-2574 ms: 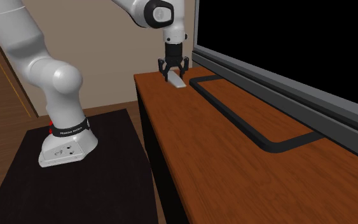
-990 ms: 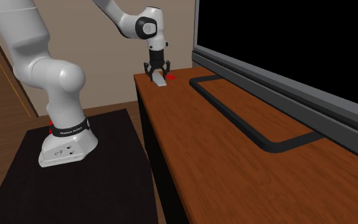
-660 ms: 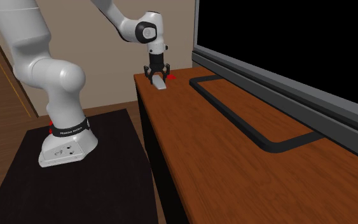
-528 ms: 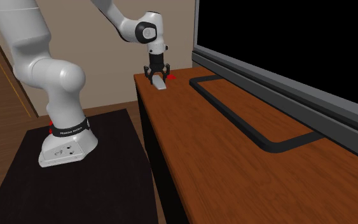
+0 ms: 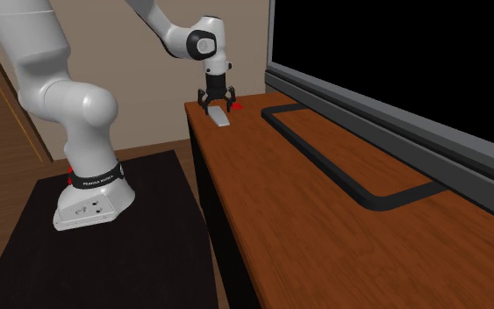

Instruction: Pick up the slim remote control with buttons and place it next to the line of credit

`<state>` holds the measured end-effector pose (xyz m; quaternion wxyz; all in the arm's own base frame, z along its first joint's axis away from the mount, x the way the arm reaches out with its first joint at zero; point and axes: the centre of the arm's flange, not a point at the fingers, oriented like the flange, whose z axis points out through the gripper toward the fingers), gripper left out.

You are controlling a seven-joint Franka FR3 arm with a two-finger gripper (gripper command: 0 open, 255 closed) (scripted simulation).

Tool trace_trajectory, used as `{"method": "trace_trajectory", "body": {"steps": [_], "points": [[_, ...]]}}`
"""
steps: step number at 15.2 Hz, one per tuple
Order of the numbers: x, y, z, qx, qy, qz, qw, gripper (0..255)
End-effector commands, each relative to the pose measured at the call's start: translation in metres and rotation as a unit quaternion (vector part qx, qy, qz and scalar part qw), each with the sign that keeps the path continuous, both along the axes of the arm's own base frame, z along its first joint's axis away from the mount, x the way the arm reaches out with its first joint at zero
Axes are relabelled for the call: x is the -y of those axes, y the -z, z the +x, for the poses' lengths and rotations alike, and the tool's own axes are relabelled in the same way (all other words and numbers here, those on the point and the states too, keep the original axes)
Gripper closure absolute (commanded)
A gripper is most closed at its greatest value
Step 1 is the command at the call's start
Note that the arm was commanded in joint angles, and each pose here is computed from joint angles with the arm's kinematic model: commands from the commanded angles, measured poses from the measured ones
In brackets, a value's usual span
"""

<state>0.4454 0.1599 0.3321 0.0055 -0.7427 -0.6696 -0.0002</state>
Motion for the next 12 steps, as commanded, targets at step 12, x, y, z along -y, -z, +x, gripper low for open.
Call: {"method": "trace_trajectory", "body": {"steps": [12], "points": [[0.000,-0.050,0.000,0.000,0.000,0.000,1.0000,0]]}}
